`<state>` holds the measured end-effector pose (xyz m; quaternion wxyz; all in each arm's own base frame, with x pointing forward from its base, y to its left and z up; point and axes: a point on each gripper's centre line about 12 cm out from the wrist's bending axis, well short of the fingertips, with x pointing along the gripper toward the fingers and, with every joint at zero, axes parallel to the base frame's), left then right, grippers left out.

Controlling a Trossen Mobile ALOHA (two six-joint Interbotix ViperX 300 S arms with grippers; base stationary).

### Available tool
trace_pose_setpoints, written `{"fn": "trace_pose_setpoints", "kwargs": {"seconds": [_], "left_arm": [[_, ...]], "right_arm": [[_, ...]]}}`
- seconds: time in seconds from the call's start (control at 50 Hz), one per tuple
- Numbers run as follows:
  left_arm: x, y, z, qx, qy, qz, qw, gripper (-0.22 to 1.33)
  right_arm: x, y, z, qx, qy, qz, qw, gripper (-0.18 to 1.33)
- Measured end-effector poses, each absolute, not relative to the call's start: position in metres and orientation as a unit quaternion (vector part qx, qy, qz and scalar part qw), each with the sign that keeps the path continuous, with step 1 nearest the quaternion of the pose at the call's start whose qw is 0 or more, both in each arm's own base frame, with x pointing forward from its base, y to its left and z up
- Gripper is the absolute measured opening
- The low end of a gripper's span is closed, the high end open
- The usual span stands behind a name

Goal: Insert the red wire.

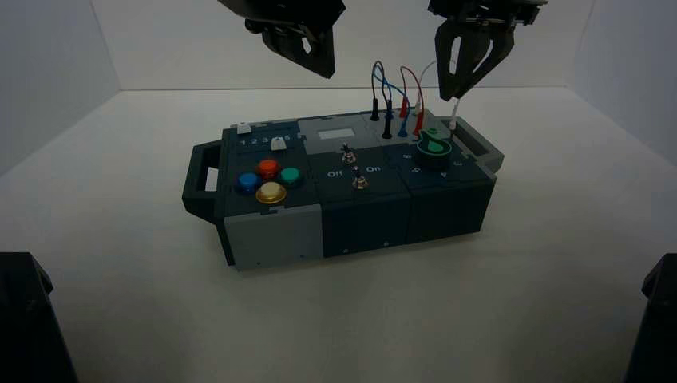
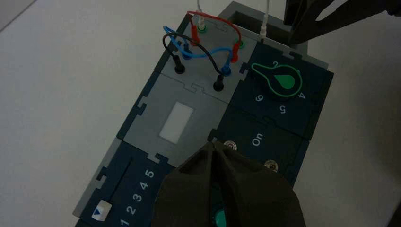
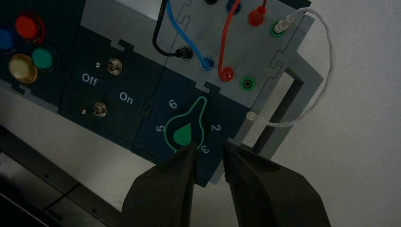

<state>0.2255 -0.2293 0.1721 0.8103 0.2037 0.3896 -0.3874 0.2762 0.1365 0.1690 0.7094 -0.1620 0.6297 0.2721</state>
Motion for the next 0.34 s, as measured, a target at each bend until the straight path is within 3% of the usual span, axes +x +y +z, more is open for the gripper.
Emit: {"fn": "trace_pose_setpoints", "kwargs": {"seconds": [0.34], "left_arm": [[0.2280,-0.2272,0.1725,0.211,0.386,-0.385,0.811,-0.17]], "right_arm": [[0.2748,0.1360,0.1703,-0.162,0.632,0.272,0.707,0.64]]}}
